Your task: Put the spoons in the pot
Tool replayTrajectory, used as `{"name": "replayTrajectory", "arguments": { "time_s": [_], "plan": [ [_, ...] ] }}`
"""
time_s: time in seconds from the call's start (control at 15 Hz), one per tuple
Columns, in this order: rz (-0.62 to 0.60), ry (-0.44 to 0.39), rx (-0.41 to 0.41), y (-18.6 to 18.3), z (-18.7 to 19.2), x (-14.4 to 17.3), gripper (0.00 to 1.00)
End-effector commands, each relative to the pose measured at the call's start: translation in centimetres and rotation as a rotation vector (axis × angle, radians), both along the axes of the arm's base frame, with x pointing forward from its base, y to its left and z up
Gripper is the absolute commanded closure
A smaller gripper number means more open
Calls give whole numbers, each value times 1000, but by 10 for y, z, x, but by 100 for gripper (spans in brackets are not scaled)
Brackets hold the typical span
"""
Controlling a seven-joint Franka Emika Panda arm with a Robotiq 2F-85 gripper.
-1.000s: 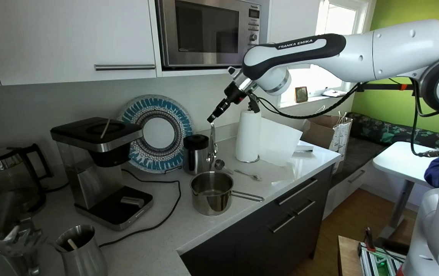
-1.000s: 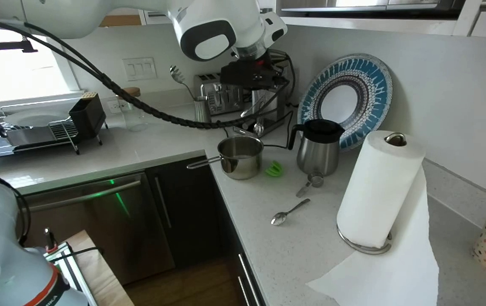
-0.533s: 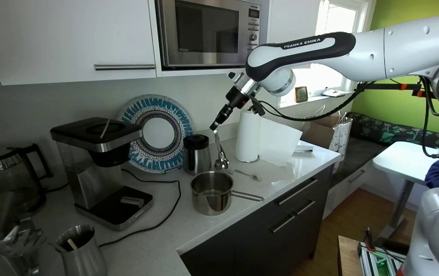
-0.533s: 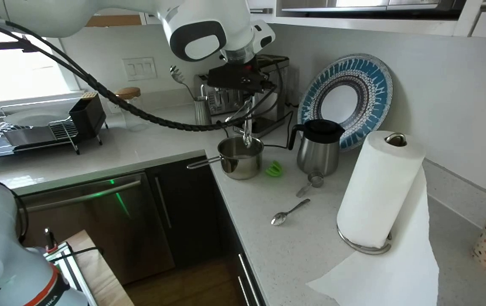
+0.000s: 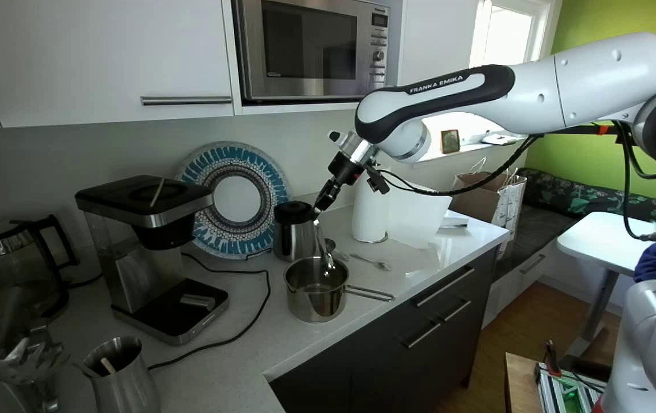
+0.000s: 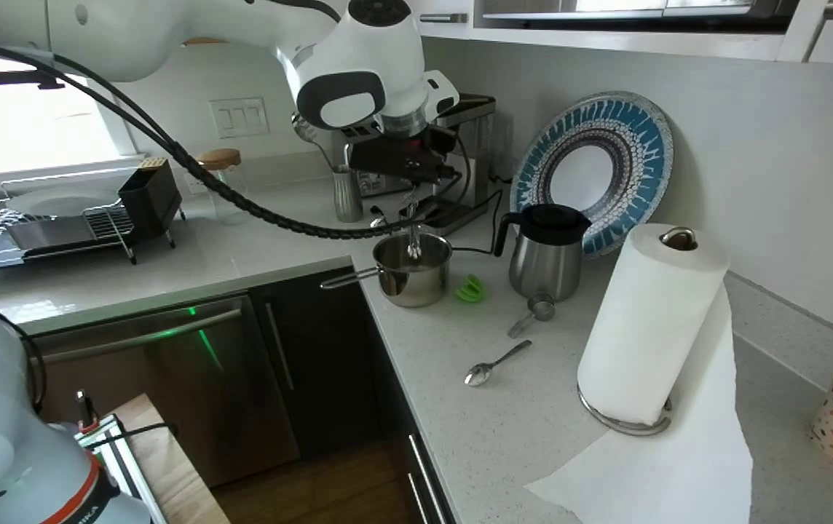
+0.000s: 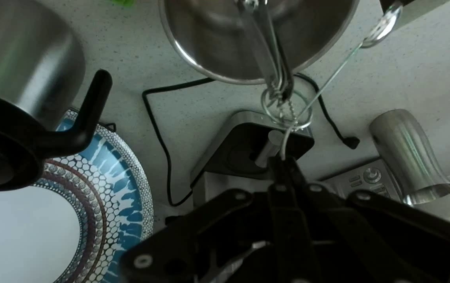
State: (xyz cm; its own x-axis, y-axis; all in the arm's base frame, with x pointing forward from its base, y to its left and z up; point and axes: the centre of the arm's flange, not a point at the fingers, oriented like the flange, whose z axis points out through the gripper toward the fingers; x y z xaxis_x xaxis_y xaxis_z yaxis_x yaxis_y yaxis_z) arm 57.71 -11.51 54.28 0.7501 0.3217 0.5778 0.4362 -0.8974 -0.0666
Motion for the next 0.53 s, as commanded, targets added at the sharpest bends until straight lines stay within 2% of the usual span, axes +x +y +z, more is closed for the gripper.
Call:
{"name": "replayTrajectory", "arguments": {
  "time_s": [0.0, 0.2, 0.47],
  "plan": [
    [3, 23, 8, -4, -24, 6, 100],
    [-20, 65, 4, -13, -45, 12, 100],
    [-27, 79, 19, -14, -69, 21, 100]
  ]
}}
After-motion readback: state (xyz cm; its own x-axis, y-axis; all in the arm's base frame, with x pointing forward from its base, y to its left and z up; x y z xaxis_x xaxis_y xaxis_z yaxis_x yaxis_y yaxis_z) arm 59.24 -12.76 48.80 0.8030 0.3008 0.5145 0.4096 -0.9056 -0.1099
